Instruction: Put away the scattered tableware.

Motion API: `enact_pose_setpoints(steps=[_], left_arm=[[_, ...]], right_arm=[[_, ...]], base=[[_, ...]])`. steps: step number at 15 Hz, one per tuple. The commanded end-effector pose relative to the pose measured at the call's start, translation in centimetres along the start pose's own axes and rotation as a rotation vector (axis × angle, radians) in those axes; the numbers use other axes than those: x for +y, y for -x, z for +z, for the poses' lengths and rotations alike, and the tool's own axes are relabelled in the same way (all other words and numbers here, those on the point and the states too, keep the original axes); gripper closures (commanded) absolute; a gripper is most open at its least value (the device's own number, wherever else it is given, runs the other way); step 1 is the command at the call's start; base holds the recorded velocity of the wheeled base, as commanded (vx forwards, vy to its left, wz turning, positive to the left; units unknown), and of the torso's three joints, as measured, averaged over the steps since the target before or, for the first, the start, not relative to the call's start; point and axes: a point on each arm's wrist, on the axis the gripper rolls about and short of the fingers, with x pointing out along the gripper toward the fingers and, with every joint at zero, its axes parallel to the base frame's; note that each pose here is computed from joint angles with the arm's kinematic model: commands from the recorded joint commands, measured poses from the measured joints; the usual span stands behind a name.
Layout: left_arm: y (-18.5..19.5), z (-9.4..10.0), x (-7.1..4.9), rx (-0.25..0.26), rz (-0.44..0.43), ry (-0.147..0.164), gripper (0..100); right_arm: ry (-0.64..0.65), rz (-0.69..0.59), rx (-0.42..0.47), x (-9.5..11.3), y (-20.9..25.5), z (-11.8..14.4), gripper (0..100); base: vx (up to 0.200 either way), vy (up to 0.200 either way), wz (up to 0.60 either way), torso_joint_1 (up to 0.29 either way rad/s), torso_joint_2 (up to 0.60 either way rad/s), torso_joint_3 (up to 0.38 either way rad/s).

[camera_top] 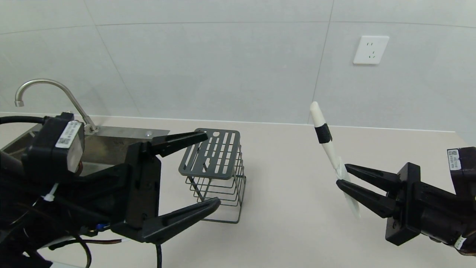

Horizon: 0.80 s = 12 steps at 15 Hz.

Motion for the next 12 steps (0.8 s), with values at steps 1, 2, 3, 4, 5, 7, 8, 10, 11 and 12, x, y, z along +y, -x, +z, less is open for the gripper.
enact_pose_setpoints(steps=[1,2,3,4,5,7,8,10,11,12], left_arm=[[-1.0,-0.6,0.5,0.000,-0.025,0.007,0],[-1.5,-0.6,0.5,-0.008,-0.041,0.008,0],[-2.2,-0.7,0.2,-0.013,-0.067,0.015,0],[-3.0,-1.0,0.2,-0.018,-0.091,0.024,0],[-3.7,-1.3,0.4,-0.020,-0.103,0.028,0],[-5.0,-2.1,1.0,-0.023,-0.122,0.035,0],[-5.7,-2.3,1.1,-0.029,-0.133,0.039,0],[-7.0,-2.5,1.2,-0.044,-0.161,0.040,0],[-7.7,-2.9,1.1,-0.046,-0.180,0.058,0],[-8.5,-3.0,0.9,-0.053,-0.202,0.074,0]], right_arm=[[0.012,0.029,-0.039,0.7,0.1,0.9,100],[0.015,0.030,-0.044,0.8,0.3,1.0,100],[0.013,0.032,-0.041,1.0,0.5,1.0,100],[0.011,0.037,-0.037,1.2,0.8,0.9,100],[0.018,0.051,-0.046,1.6,1.0,1.1,100],[0.020,0.062,-0.058,2.0,1.3,1.4,100],[0.019,0.064,-0.058,2.1,1.4,1.5,100],[0.024,0.064,-0.058,2.2,1.6,1.5,100],[0.026,0.070,-0.064,2.3,1.6,1.6,100],[0.029,0.074,-0.073,2.4,1.6,1.8,100]], base=[[0.000,0.000,0.00,0.000,0.00,0.000],[0.000,0.000,0.00,0.000,0.00,0.000],[0.000,0.000,0.00,0.000,0.00,0.000],[0.000,0.000,0.00,0.000,0.00,0.000],[0.000,0.000,0.00,0.000,0.00,0.000],[0.000,0.000,0.00,0.000,0.00,0.000],[0.000,0.000,0.00,0.000,0.00,0.000],[0.000,0.000,0.00,0.000,0.00,0.000],[0.000,0.000,0.00,0.000,0.00,0.000],[0.000,0.000,0.00,0.000,0.00,0.000]])
